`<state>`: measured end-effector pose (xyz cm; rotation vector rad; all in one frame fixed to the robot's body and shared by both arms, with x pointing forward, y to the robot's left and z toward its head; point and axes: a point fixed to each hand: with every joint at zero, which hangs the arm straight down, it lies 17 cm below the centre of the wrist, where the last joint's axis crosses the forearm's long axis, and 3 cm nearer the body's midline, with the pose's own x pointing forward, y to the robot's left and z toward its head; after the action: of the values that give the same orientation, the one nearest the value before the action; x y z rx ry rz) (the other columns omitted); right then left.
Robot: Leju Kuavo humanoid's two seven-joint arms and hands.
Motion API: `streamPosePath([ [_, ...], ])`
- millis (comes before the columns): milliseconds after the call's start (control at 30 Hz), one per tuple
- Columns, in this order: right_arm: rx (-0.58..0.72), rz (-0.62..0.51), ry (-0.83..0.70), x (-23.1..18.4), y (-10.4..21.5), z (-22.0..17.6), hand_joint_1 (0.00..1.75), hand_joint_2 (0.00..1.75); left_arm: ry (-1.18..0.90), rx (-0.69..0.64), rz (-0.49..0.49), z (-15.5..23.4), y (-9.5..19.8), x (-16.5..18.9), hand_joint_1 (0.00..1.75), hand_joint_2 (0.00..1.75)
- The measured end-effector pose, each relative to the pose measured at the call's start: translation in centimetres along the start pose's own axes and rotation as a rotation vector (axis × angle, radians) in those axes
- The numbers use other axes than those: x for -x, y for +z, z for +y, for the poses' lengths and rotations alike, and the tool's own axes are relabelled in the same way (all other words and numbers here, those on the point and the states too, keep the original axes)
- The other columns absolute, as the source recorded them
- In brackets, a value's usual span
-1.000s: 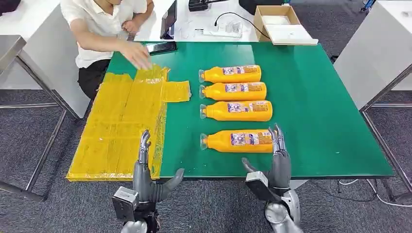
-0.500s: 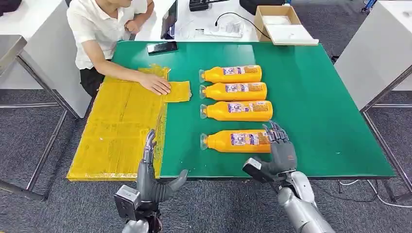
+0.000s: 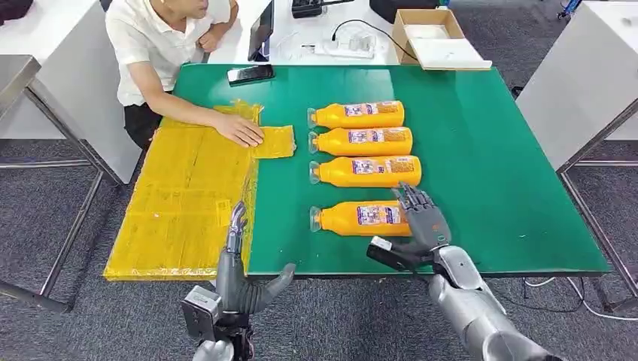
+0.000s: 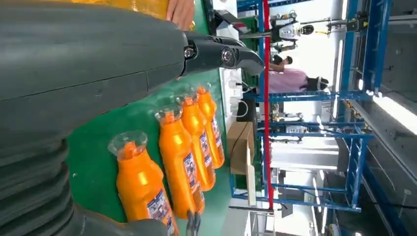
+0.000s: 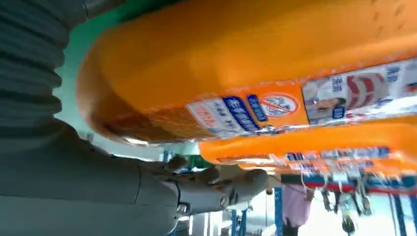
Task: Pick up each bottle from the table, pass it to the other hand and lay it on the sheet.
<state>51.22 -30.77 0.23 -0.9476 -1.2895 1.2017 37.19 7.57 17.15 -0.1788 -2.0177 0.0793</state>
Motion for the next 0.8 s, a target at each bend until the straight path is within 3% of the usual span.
streamPosePath([
  [333,-0.141,0.008,0.065,-0.3,-1.8,0.3,0.0,1.75,-0.002,0.004,-0.002,-0.1,0.0,0.0,0.0,1.75],
  [400,-0.19,0.02,0.061,-0.3,-2.1,0.5,0.17,1.75,-0.001,0.006,-0.002,-0.1,0.0,0.0,0.0,1.75],
  [433,-0.24,0.031,0.053,-0.1,-2.1,0.9,1.75,1.75,0.001,0.009,-0.002,-0.2,0.0,-0.1,0.0,1.75],
  [600,-0.48,0.05,0.05,0.5,-1.2,2.8,1.75,1.75,0.005,0.025,-0.01,-0.6,-0.3,-0.2,0.0,1.75],
  [800,-0.539,0.019,0.038,0.7,-0.9,2.9,1.75,1.75,0.001,0.027,-0.008,-0.7,-0.4,-0.1,0.0,1.75],
])
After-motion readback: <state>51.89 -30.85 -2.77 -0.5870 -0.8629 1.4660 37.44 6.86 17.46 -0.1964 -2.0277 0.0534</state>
